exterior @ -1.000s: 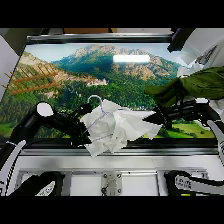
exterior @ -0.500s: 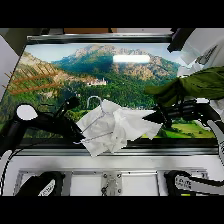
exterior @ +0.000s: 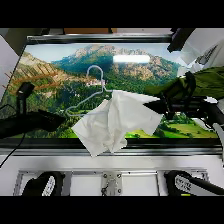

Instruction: Fold the clothes and pants, and hang the long-sleeved shirts on hangers.

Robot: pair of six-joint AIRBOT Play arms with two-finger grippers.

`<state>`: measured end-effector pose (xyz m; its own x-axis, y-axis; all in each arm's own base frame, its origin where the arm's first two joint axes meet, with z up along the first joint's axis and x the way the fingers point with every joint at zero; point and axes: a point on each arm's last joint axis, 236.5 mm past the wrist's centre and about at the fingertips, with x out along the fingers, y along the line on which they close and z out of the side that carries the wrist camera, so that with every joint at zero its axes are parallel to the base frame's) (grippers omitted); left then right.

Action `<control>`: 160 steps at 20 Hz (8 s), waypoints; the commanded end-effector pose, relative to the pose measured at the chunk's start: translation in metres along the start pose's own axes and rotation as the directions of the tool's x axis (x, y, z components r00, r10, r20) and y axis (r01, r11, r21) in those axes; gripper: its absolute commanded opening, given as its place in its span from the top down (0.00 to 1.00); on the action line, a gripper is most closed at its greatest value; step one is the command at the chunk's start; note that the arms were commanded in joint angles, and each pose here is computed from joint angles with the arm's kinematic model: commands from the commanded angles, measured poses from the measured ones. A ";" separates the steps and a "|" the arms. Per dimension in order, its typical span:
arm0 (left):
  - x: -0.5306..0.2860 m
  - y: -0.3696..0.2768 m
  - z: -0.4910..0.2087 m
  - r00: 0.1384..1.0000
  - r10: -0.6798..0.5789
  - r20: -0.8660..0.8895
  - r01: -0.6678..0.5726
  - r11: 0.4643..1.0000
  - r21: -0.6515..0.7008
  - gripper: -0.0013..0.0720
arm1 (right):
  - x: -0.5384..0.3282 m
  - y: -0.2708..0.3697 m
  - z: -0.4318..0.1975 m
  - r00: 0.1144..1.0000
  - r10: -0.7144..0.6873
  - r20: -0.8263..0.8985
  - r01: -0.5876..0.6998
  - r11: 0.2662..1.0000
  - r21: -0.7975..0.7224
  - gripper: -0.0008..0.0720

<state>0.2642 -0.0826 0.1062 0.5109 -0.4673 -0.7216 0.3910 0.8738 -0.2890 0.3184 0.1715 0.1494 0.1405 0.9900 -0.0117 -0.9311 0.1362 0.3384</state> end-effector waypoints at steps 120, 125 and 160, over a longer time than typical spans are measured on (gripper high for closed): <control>-0.084 -0.137 0.159 0.986 0.166 0.032 -0.169 0.967 0.188 0.96 | 0.052 0.088 0.061 0.941 0.041 0.335 -0.062 0.997 0.052 0.98; -0.111 -0.137 0.159 0.988 0.130 0.085 -0.142 0.977 0.157 0.29 | 0.052 0.088 0.061 0.942 0.041 0.334 -0.065 0.996 0.062 0.98; -0.029 -0.111 0.131 0.982 0.158 0.104 -0.173 0.973 0.156 0.96 | -0.418 0.049 0.315 -0.173 -0.739 0.651 0.983 -0.168 0.071 0.98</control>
<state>0.3010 -0.1802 0.2508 0.6564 -0.3446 -0.6711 0.4132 0.9085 -0.0623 0.3466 -0.1944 0.4482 0.9325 -0.0818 0.3518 0.0847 0.9964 0.0073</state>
